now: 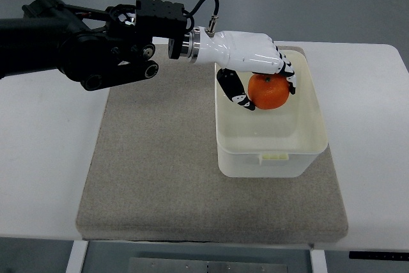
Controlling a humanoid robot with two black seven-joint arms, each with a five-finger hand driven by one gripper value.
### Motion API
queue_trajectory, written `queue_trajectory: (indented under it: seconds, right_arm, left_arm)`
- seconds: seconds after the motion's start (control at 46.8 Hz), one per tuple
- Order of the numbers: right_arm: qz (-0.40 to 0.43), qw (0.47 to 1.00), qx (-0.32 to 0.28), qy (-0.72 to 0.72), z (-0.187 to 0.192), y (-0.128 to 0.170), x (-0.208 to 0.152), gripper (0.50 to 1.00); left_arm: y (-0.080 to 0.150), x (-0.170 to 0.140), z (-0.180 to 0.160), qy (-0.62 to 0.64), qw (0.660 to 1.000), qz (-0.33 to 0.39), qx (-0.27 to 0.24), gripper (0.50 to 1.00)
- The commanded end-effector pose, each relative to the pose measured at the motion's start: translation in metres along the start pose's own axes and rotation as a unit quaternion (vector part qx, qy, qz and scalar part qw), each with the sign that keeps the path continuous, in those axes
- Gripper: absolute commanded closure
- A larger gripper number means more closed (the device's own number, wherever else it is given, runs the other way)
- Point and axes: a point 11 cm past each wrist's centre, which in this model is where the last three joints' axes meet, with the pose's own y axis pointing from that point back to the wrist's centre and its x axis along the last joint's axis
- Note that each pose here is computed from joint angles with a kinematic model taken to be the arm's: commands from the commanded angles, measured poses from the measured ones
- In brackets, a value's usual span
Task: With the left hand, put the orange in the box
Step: 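Lift the orange with the left hand and carry it over the box, then lower the orange into the box and open the left hand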
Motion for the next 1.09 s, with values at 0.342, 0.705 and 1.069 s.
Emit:
queue_trajectory:
  seconds: [0.342, 0.705, 1.069]
  right_arm:
    - [0.0, 1.0, 0.0, 0.0, 0.0, 0.0, 0.0, 0.574]
    - [0.0, 1.0, 0.0, 0.0, 0.0, 0.0, 0.0, 0.574]
    - [0.0, 1.0, 0.0, 0.0, 0.0, 0.0, 0.0, 0.574]
  left_arm:
    - [-0.007, -0.031, 0.002, 0.032, 0.999, -0.008, -0.003, 0.992]
    - [-0.006, -0.04, 0.002, 0.044, 0.999, -0.009, -0.001, 0.875]
    - [-0.006, -0.045, 0.002, 0.056, 0.998, -0.004, 0.0, 0.579]
